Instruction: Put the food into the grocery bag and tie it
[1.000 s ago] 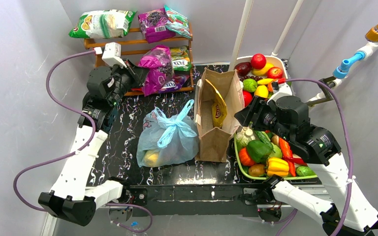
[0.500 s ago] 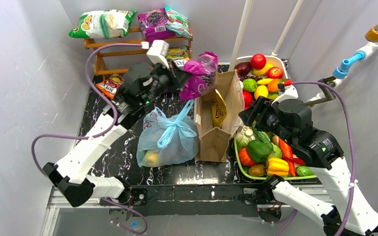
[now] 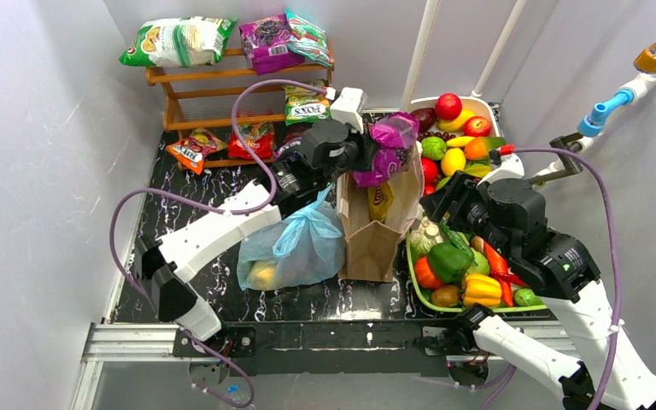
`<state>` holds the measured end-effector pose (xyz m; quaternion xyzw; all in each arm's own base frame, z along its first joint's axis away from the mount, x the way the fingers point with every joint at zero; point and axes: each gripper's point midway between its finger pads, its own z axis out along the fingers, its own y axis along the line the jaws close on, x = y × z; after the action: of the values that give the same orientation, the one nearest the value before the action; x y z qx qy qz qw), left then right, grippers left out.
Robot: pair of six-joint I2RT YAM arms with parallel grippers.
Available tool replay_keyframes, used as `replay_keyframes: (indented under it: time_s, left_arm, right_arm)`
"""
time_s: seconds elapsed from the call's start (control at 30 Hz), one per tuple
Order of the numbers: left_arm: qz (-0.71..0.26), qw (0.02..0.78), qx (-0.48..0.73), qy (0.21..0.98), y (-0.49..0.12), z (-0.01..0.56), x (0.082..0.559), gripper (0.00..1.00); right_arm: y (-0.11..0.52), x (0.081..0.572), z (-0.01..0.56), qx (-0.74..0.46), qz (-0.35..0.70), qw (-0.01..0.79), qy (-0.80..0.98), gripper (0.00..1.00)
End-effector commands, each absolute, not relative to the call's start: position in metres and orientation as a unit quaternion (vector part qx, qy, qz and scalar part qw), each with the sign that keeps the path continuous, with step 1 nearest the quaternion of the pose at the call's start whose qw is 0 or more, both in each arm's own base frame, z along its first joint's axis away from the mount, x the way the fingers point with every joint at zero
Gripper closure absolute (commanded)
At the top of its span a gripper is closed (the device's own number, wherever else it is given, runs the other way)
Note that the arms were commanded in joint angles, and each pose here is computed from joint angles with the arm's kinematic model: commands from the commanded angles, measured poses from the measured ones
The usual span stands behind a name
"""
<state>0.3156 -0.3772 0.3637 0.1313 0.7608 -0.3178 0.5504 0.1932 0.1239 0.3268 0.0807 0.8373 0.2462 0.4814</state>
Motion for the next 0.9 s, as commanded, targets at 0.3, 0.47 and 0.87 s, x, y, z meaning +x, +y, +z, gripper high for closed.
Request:
replay_keyframes:
  time_s: [0.3, 0.47, 0.87]
  left_arm:
    - [-0.289, 0.676, 0.071, 0.674, -0.381, 0.416, 0.361, 1.0]
    - [-0.268, 0.676, 0.071, 0.683, -0.381, 0.399, 0.367, 1.0]
    - [-0.249, 0.658, 0.036, 0.71, -0.355, 0.378, 0.358, 0.07]
  right_arm:
    - [0.119, 0.196, 0.325, 0.085, 0.236, 0.493, 0.833, 0.28]
    - [0.118, 0.197, 0.324, 0.084, 0.233, 0.494, 0.834, 0.28]
    - [0.122, 0.198, 0.317, 0.077, 0.232, 0.485, 0.839, 0.28]
